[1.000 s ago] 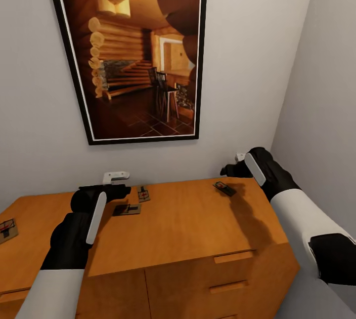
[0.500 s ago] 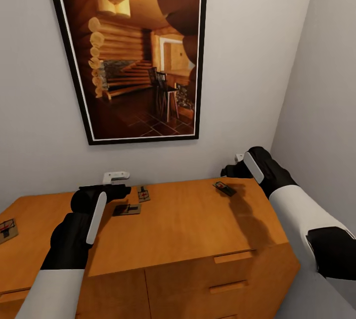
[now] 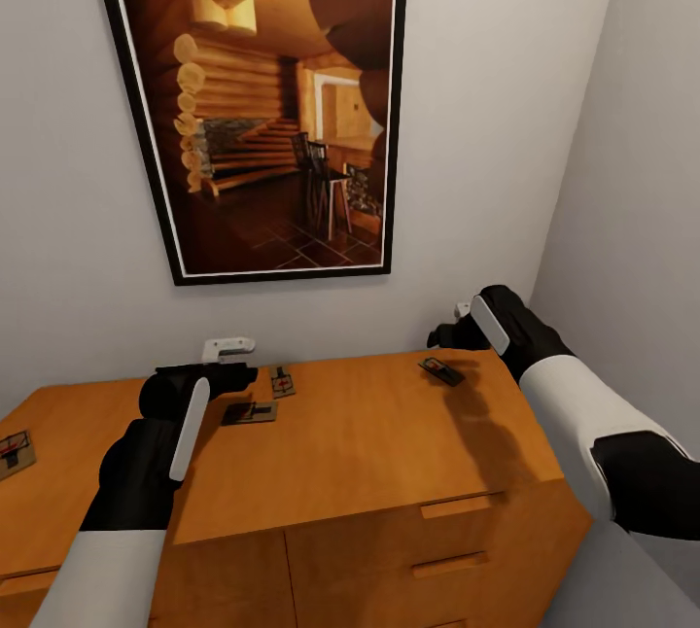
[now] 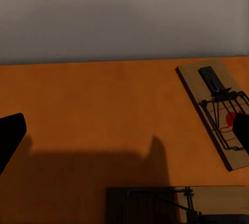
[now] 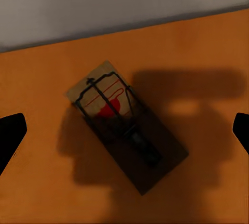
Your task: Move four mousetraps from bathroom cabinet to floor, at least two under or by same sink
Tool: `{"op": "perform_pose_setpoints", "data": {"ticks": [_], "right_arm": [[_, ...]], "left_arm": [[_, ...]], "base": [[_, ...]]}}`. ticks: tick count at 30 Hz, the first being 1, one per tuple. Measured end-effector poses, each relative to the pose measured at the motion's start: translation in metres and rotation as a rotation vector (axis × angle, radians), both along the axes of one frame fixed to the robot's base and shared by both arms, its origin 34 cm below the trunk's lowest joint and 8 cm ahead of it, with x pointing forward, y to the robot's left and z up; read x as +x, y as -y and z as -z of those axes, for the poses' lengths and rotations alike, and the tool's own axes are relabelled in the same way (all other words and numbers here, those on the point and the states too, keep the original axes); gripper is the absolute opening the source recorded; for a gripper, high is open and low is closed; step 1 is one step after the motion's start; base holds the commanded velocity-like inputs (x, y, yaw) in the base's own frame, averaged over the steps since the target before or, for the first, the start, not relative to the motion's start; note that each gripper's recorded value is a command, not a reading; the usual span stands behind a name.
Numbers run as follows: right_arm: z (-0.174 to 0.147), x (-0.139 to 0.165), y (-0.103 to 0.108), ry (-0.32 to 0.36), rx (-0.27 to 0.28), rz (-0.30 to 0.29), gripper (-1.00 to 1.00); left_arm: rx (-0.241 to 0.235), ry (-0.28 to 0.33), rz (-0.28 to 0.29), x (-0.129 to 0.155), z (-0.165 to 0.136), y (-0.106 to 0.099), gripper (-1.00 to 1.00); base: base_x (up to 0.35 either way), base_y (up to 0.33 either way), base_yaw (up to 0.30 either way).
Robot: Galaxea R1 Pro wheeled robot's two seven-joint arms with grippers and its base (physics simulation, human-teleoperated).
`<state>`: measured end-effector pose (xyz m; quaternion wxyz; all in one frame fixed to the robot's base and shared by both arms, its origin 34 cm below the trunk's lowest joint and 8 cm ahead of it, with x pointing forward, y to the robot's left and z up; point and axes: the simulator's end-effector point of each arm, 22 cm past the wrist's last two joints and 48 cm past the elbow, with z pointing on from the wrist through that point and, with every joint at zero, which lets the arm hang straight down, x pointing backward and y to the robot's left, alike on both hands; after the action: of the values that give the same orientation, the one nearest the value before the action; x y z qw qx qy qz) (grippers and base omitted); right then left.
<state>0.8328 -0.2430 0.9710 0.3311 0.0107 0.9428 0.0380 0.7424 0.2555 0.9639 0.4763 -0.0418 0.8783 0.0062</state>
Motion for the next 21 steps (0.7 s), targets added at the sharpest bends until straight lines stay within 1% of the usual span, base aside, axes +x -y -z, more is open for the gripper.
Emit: {"op": "perform_pose_setpoints", "data": {"ticks": [4,21], "right_arm": [[0.0004,-0.0001,-0.0044,-0.002,0.002,-0.005,1.0],[0.0006,-0.0003,-0.0081,-0.003,0.003,-0.01,1.0]], "left_arm": [[0.0,0.001,0.0,0.0,-0.0005,0.0002,1.0],[0.001,0.001,-0.001,0.0,-0.0003,0.0001,1.0]], "base": [[0.0,0.0,0.0],[0.033,0.0,0.0]]}}
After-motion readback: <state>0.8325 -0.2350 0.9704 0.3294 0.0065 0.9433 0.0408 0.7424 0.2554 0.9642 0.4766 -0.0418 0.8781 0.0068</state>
